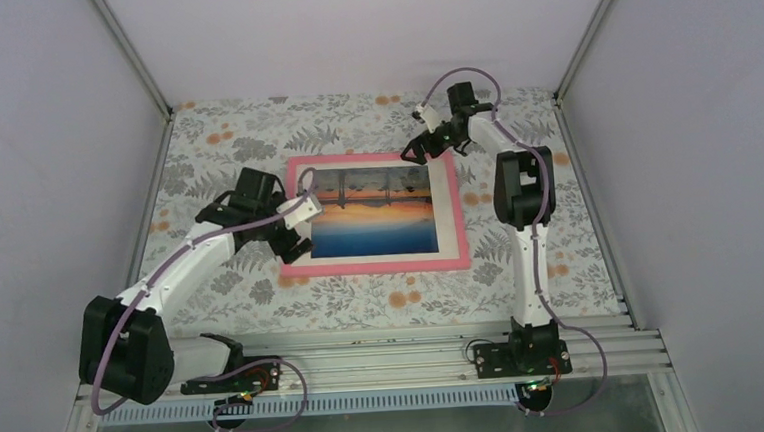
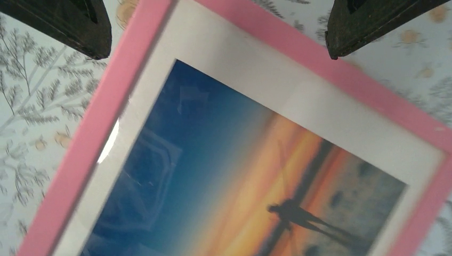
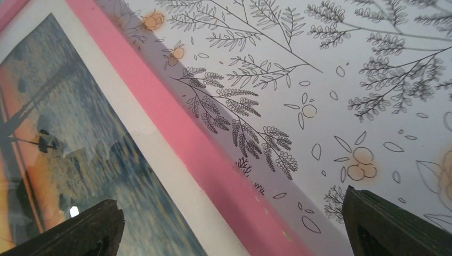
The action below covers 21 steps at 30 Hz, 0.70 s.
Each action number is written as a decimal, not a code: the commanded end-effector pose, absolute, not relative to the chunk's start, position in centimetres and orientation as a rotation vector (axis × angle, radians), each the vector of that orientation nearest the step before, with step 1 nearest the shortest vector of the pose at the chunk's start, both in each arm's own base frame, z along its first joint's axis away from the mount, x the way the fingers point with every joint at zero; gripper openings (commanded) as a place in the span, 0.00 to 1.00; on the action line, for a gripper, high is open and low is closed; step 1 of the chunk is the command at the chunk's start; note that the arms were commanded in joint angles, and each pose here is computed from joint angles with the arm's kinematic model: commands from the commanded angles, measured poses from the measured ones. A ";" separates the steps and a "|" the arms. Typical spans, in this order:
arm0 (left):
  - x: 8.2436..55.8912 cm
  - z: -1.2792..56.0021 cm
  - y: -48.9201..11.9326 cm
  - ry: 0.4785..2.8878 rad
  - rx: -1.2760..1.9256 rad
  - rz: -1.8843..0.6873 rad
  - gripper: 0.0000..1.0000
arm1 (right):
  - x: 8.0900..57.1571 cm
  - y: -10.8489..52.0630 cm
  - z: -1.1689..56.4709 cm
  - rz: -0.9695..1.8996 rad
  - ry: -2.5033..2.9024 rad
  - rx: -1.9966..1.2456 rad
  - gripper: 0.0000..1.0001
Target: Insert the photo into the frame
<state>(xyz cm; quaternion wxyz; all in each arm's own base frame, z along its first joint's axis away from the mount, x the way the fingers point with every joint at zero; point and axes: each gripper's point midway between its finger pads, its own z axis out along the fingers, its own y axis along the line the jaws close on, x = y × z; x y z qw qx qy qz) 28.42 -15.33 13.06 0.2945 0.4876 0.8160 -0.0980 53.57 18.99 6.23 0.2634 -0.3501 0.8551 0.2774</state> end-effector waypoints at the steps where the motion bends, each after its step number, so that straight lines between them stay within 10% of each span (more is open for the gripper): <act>1: 27.2 11.1 -15.1 2.169 1.382 -0.156 1.00 | 54.0 19.3 4.7 0.808 2.337 -0.906 1.00; 21: 27.7 7.4 -14.0 1.980 1.420 0.417 1.00 | 44.1 16.2 3.0 1.080 2.481 -0.923 0.95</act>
